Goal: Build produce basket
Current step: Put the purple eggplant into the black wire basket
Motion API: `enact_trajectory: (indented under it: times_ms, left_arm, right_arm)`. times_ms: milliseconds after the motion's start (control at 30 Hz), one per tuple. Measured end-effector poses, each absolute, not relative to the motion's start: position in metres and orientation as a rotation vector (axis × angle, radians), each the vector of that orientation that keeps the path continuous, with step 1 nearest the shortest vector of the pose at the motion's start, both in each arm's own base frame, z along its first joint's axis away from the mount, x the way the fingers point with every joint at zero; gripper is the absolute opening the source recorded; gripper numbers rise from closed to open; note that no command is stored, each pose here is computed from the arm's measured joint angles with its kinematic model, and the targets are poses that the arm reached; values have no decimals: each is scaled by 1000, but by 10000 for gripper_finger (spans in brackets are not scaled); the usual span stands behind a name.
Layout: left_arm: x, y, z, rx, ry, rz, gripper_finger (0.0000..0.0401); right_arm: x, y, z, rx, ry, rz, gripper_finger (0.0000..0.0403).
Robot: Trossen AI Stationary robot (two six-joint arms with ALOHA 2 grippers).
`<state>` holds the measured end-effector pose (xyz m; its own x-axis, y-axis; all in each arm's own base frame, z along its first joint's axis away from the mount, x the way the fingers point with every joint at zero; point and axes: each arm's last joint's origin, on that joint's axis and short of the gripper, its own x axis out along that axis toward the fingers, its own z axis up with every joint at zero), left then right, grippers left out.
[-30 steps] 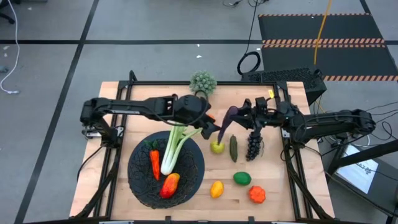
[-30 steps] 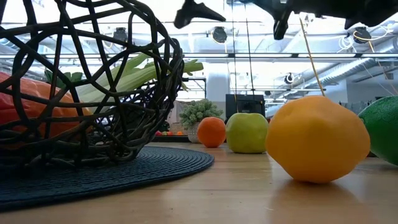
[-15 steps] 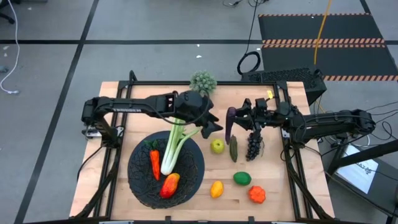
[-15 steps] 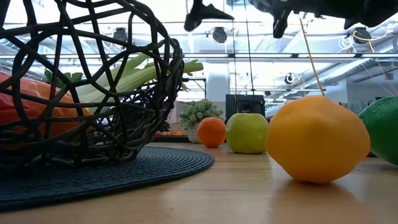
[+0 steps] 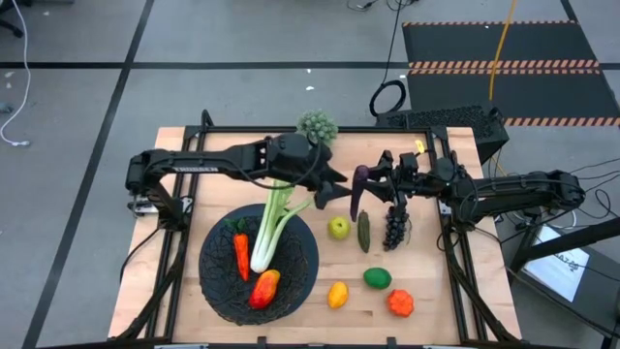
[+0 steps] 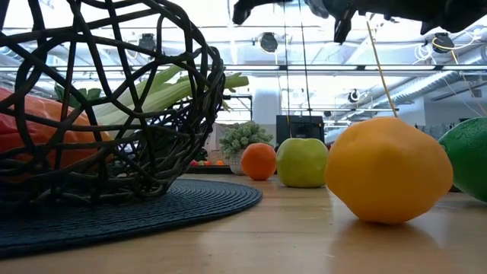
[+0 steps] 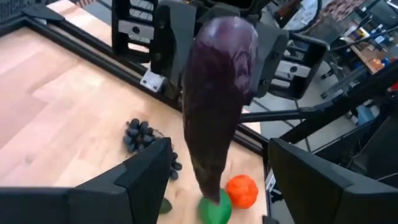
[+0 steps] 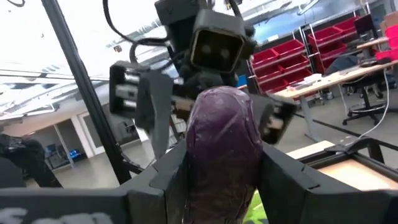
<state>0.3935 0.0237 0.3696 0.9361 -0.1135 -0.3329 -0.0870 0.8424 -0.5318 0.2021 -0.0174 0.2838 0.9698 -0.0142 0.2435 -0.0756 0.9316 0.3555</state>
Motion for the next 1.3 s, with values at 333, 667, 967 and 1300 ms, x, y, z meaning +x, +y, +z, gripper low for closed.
enact_trajectory:
  times_ms: [333,667,967,1300]
  left_arm:
    - [423,25,353,-551,247,-19,266]
    - [424,25,354,-522,234,-46,160]
    - [423,21,354,-595,253,-71,211]
    - [422,20,347,-547,313,-55,236]
  right_arm:
    - [202,-18,284,375,-249,28,153]
    - [201,-18,285,388,-258,37,153]
    - [201,-18,286,428,-261,41,148]
    - [200,-19,287,427,-285,11,149]
